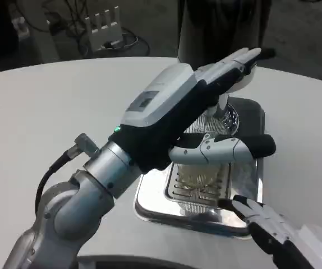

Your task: Grasp the cup under the faucet to collect the drink, then remove the cup.

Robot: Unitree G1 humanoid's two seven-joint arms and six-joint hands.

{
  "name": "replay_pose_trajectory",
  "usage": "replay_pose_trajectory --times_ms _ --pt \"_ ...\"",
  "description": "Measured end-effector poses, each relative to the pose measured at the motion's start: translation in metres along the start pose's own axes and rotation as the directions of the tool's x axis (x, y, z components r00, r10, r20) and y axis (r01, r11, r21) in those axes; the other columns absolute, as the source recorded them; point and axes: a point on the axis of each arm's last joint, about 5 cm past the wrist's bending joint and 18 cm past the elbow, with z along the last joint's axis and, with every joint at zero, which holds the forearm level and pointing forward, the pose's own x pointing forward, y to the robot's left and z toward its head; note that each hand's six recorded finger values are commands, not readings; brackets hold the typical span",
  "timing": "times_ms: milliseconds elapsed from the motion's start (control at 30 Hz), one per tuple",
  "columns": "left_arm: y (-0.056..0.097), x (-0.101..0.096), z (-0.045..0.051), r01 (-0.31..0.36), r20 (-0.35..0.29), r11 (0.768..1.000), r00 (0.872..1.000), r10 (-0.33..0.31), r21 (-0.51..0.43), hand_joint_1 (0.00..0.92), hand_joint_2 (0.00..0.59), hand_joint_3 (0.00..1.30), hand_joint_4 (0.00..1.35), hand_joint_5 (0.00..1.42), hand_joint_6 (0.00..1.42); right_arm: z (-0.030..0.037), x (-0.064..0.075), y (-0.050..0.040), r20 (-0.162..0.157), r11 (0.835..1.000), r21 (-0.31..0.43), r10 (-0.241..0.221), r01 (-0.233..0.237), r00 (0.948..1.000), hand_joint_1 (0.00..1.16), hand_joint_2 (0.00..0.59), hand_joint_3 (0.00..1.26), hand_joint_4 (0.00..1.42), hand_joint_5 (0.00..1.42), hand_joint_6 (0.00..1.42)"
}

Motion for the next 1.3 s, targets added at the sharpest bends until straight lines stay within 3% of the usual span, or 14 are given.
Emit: replay_pose_trajectory --times_ms 267,400,500,533,633,700,733,767,833,933,1100,1133,1233,1300 --pt "0.0 0.0 0.0011 0.01 0.005 1.0 1.0 -0.01 0.016 0.0 0.068 0.13 0.05 0.17 0.13 -0.0042 0.004 0.0102 -0.05 0.993 0.096 -0.066 0.07 0.9966 0.64 0.409 0.11 0.07 0.0 0.0" --pt "0.0 -0.001 0.0015 0.009 0.005 1.0 1.0 -0.009 0.015 0.0 0.069 0.13 0.05 0.17 0.13 -0.0106 0.012 0.0248 -0.096 0.973 0.18 -0.126 0.142 0.9874 0.72 0.327 0.08 0.09 0.06 0.05" --pt "-0.001 -0.002 0.002 0.009 0.006 1.0 1.0 -0.009 0.014 0.0 0.069 0.13 0.06 0.17 0.13 -0.0175 0.019 0.0396 -0.136 0.922 0.305 -0.204 0.237 0.9695 0.77 0.287 0.08 0.11 0.08 0.09" --pt "-0.001 -0.002 0.0021 0.008 0.006 1.0 1.0 -0.009 0.014 0.0 0.069 0.13 0.06 0.17 0.13 -0.0179 0.02 0.0409 -0.141 0.918 0.312 -0.211 0.246 0.9672 0.8 0.271 0.08 0.11 0.09 0.11" --pt "-0.001 -0.002 0.0022 0.007 0.004 1.0 1.0 -0.007 0.013 0.0 0.069 0.14 0.06 0.17 0.13 -0.0206 0.028 0.0548 -0.169 0.846 0.395 -0.316 0.358 0.9334 0.84 0.227 0.07 0.11 0.1 0.15" --pt "-0.001 -0.002 0.0022 0.007 0.004 1.0 1.0 -0.007 0.013 0.0 0.07 0.14 0.06 0.17 0.13 -0.0225 0.032 0.0596 -0.185 0.809 0.434 -0.351 0.397 0.9179 0.85 0.221 0.04 0.1 0.11 0.17" --pt "-0.001 -0.002 0.0022 0.007 0.003 1.0 1.0 -0.007 0.013 0.0 0.07 0.14 0.06 0.17 0.13 -0.0235 0.035 0.0628 -0.194 0.781 0.459 -0.376 0.422 0.9062 0.86 0.215 0.02 0.09 0.11 0.17" --pt "-0.001 -0.002 0.0023 0.007 0.004 1.0 1.0 -0.007 0.012 0.0 0.07 0.14 0.06 0.17 0.13 -0.0266 0.037 0.0665 -0.202 0.756 0.487 -0.389 0.437 0.8987 0.86 0.206 0.01 0.08 0.11 0.18" --pt "-0.002 -0.002 0.0023 0.004 0.003 1.0 1.0 -0.004 0.011 0.0 0.07 0.14 0.06 0.17 0.13 -0.0321 0.042 0.072 -0.222 0.742 0.507 -0.381 0.44 0.8976 0.87 0.198 0.0 0.07 0.11 0.19" --pt "-0.002 -0.002 0.0024 0.001 0.001 1.0 1.0 -0.001 0.007 0.0 0.071 0.14 0.07 0.17 0.13 -0.0352 0.053 0.0748 -0.218 0.722 0.532 -0.389 0.443 0.8951 0.88 0.185 0.0 0.07 0.11 0.2" --pt "-0.003 -0.001 0.003 0.0 0.001 1.0 1.0 0.0 0.001 0.0 0.072 0.14 0.07 0.17 0.12 -0.0365 0.068 0.0815 -0.202 0.71 0.551 -0.397 0.439 0.8952 0.88 0.178 0.0 0.06 0.11 0.2" --pt "-0.003 -0.001 0.003 0.0 0.001 1.0 1.0 0.0 0.001 0.0 0.072 0.14 0.07 0.17 0.12 -0.0366 0.07 0.0813 -0.2 0.707 0.552 -0.402 0.442 0.8936 0.88 0.177 0.0 0.06 0.11 0.2" --pt "-0.003 -0.001 0.003 0.001 0.0 1.0 1.0 -0.001 0.001 0.0 0.072 0.14 0.07 0.17 0.12 -0.0385 0.086 0.0816 -0.212 0.673 0.577 -0.424 0.463 0.8804 0.88 0.166 0.0 0.06 0.12 0.2" --pt "-0.003 -0.001 0.0032 0.001 0.001 1.0 1.0 -0.001 0.002 0.0 0.072 0.14 0.07 0.17 0.12 -0.0389 0.093 0.0819 -0.22 0.666 0.575 -0.434 0.475 0.8737 0.88 0.163 0.0 0.06 0.12 0.22"
